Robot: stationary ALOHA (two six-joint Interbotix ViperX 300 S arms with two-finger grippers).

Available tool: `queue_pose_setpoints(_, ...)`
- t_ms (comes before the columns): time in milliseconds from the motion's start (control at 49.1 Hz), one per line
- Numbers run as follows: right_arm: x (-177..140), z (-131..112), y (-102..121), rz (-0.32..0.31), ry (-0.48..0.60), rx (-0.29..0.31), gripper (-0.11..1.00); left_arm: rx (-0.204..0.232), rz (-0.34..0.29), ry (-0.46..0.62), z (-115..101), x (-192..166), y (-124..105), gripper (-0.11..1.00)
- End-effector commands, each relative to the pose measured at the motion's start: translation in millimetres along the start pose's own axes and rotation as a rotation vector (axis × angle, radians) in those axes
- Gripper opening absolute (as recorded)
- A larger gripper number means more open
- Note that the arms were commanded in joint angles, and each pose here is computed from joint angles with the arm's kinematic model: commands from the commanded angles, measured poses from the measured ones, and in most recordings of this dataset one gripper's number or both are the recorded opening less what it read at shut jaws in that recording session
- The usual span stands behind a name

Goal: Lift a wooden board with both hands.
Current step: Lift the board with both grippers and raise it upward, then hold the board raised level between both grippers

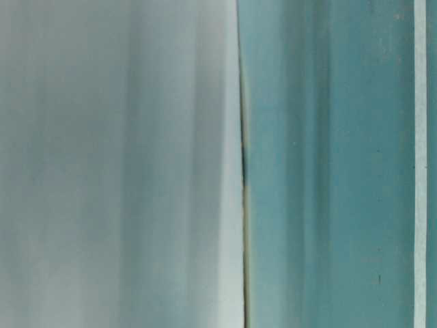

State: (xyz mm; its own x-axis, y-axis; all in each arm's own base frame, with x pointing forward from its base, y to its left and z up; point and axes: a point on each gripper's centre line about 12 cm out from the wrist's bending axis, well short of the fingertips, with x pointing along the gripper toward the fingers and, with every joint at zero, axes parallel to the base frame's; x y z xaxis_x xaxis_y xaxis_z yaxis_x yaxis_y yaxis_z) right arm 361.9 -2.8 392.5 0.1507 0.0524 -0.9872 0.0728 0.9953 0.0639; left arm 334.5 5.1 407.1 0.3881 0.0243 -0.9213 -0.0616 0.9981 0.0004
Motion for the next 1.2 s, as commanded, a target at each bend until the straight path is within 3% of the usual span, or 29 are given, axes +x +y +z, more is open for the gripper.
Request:
queue_pose_setpoints(0,-8,9,1,0.005,-0.055,0.020,0.21,0.000,-0.004,-0.069,12,-16,-2,0.17)
queue_pose_setpoints(306,-20,10,1,0.004,-0.090,0.018,0.21,0.000,-0.001,-0.069,13,-17,-1,0.17)
queue_pose_setpoints(1182,-16,10,-2,-0.001,-0.077,0.022,0.21,-0.003,-0.003,-0.049,11,-19,-2,0.17)
